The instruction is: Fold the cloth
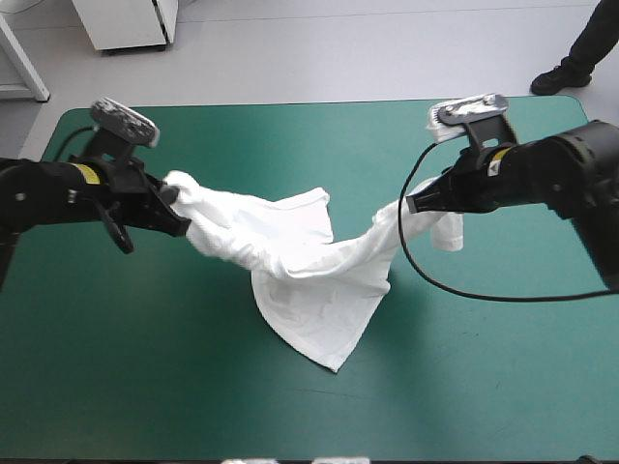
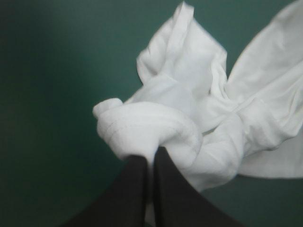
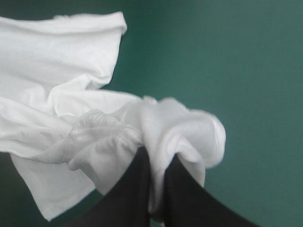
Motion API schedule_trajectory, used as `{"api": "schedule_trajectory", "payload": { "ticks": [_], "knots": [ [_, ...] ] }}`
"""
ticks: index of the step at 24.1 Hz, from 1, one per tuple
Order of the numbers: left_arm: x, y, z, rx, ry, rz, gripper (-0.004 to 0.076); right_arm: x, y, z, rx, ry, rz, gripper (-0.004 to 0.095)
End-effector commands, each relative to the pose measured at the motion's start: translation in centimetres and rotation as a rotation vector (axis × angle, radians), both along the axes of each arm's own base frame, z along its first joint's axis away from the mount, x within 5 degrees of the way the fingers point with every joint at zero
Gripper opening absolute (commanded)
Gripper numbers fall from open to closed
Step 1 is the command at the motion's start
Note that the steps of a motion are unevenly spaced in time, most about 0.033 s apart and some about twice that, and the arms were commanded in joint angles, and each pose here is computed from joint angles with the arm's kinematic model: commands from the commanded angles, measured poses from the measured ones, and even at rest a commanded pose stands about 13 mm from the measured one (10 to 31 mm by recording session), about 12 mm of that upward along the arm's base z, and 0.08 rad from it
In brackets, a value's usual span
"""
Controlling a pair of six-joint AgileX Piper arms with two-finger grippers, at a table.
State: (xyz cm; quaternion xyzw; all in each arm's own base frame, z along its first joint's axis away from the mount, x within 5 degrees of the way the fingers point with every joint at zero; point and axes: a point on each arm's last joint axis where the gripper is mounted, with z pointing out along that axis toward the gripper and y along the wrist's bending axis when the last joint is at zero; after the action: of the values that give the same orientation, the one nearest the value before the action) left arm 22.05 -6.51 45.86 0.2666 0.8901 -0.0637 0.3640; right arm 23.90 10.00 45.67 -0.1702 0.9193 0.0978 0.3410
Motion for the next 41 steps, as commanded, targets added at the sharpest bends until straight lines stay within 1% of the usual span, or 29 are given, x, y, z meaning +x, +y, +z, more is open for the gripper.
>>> {"api": "schedule_trajectory", "payload": {
  "ticks": [1, 5, 6, 7, 8, 9, 10, 11, 12, 15, 18, 20, 22, 23, 26, 31, 34, 36, 38, 41],
  "knots": [
    [-4.2, 0.6, 7.4, -0.118, -0.297, -0.010, -0.0010, -4.1, -2.0, 5.8, 0.070, -0.214, -0.029, -0.0013],
    [-8.1, 1.1, 13.7, -0.238, -0.585, -0.036, -0.0010, -7.9, -3.9, 11.3, 0.125, -0.450, -0.065, -0.0013],
    [-10.0, 1.4, 16.0, -0.283, -0.707, -0.050, -0.0010, -9.7, -4.8, 13.7, 0.156, -0.552, -0.077, -0.0013],
    [-11.1, 1.6, 17.1, -0.304, -0.768, -0.056, -0.0010, -10.7, -5.2, 14.8, 0.176, -0.603, -0.080, -0.0013],
    [-13.0, 2.0, 18.9, -0.334, -0.875, -0.058, -0.0010, -12.7, -6.0, 16.8, 0.217, -0.704, -0.085, -0.0013],
    [-14.0, 2.3, 19.6, -0.346, -0.918, -0.061, -0.0010, -13.5, -6.3, 17.6, 0.238, -0.751, -0.087, -0.0013],
    [-15.9, 2.6, 20.8, -0.375, -0.995, -0.075, -0.0010, -15.3, -6.9, 19.1, 0.284, -0.842, -0.082, -0.0013],
    [-16.6, 2.7, 21.1, -0.389, -1.020, -0.084, -0.0010, -16.1, -7.1, 19.6, 0.306, -0.876, -0.076, -0.0013],
    [-18.2, 2.9, 21.8, -0.421, -1.066, -0.102, -0.0010, -17.9, -7.7, 20.6, 0.352, -0.944, -0.061, -0.0013],
    [-19.9, 3.2, 22.0, -0.444, -1.073, -0.112, -0.0010, -20.6, -8.3, 21.4, 0.415, -1.012, -0.027, -0.0013],
    [-19.3, 3.3, 21.1, -0.418, -0.991, -0.072, -0.0010, -20.7, -8.3, 21.2, 0.413, -0.995, -0.020, -0.0013],
    [-17.3, 3.0, 19.8, -0.398, -0.892, -0.038, -0.0010, -19.5, -7.8, 20.7, 0.390, -0.929, -0.020, -0.0013],
    [-14.5, 2.4, 18.1, -0.373, -0.771, -0.027, -0.0010, -17.2, -7.2, 20.2, 0.344, -0.866, -0.044, -0.0013],
    [-12.9, 2.0, 17.1, -0.363, -0.716, -0.019, -0.0010, -15.4, -6.6, 19.8, 0.323, -0.827, -0.058, -0.0013],
    [-10.0, 1.5, 15.5, -0.330, -0.629, 0.000, -0.0010, -11.2, -5.1, 18.3, 0.273, -0.729, -0.064, -0.0013],
    [-3.1, 0.7, 12.5, -0.239, -0.501, 0.080, -0.0010, -2.9, -2.3, 13.6, 0.137, -0.511, -0.092, -0.0013],
    [1.3, 0.0, 10.6, -0.203, -0.452, 0.104, -0.0010, 1.5, -1.0, 10.8, 0.060, -0.432, -0.113, -0.0013],
    [4.4, -0.7, 9.3, -0.201, -0.435, 0.111, -0.0010, 4.1, -0.3, 9.3, 0.012, -0.412, -0.132, -0.0013],
    [6.8, -1.3, 8.2, -0.210, -0.429, 0.112, -0.0010, 6.9, -0.1, 7.7, -0.008, -0.398, -0.151, -0.0013],
    [11.3, -2.3, 5.5, -0.206, -0.397, 0.122, -0.0010, 10.5, -0.4, 5.3, -0.007, -0.346, -0.176, -0.0013]
  ]
}}
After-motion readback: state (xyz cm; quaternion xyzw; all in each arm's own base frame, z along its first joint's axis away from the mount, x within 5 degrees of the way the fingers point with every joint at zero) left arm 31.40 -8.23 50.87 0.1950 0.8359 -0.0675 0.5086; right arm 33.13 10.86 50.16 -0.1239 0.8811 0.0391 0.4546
